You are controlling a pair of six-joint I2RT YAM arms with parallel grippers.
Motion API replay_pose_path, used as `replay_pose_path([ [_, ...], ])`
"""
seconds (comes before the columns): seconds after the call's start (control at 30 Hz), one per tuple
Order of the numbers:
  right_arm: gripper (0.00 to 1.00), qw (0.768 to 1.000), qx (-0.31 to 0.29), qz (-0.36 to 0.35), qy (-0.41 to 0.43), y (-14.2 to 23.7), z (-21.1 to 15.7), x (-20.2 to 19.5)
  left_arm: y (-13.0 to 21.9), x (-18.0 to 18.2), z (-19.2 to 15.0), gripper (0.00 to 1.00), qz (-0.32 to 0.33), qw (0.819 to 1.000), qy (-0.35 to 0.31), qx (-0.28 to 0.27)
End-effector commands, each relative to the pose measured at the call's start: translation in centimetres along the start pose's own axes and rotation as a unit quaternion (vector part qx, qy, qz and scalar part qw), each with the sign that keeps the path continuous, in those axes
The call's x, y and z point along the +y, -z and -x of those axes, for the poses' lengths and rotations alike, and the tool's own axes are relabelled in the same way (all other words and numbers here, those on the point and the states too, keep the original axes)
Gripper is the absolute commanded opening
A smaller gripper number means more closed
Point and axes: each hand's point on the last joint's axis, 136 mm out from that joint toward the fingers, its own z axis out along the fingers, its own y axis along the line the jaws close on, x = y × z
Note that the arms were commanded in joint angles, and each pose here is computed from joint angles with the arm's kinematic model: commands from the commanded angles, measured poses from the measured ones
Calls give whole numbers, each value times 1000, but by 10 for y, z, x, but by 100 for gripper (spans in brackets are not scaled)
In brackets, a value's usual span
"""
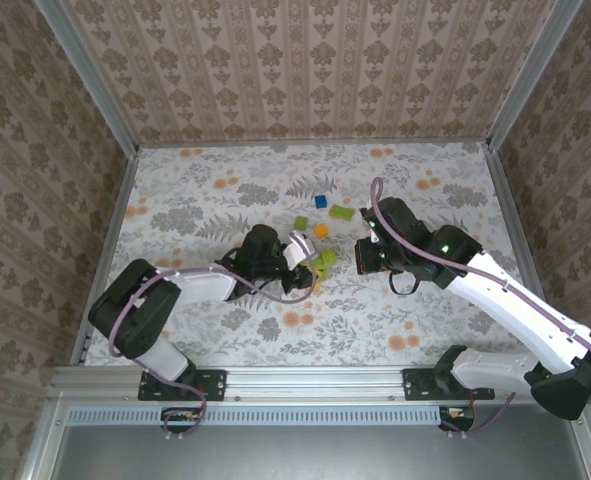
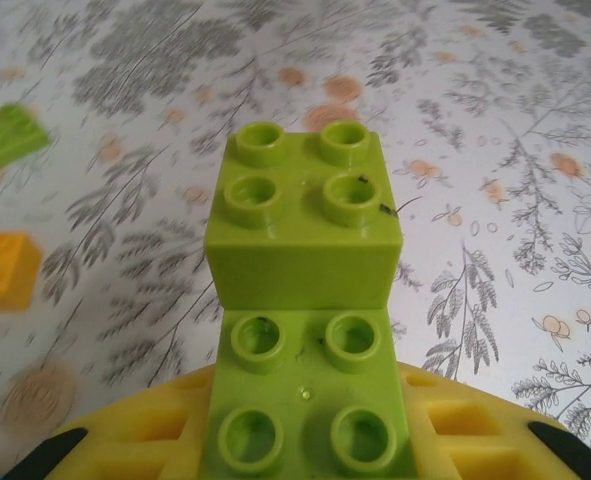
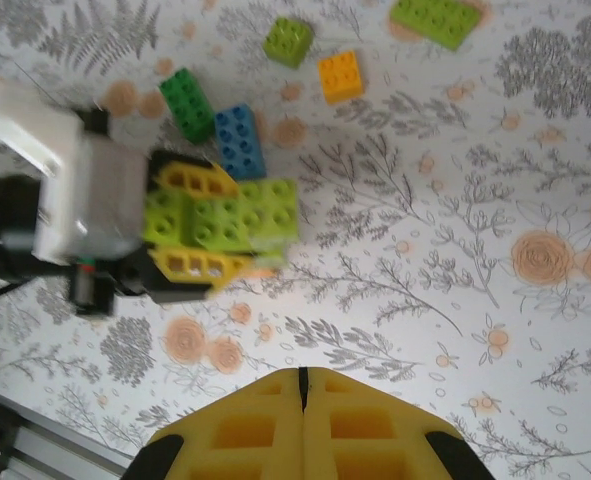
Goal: Assemble a carrot with lego
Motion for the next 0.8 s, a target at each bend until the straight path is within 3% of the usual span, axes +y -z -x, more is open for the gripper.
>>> replay_pose_path([
  [0.0,2,999,-21,27,6,4,0,1,24,10,3,31,32,995,88,44],
  [0.33,3,998,-21,58,22,-3,-20,-1,108,28,54,35,14,976,219,-7],
  [0.43,3,997,-18,71,30,-5,-22,3,129,55,64,37,42,965,257,-36],
  [0.57,3,995,-12,89,41,-7,-25,9,143,91,60,36,88,946,311,-9],
  [0.77,2,992,-2,112,53,-12,-30,17,176,157,50,35,115,905,410,-27],
])
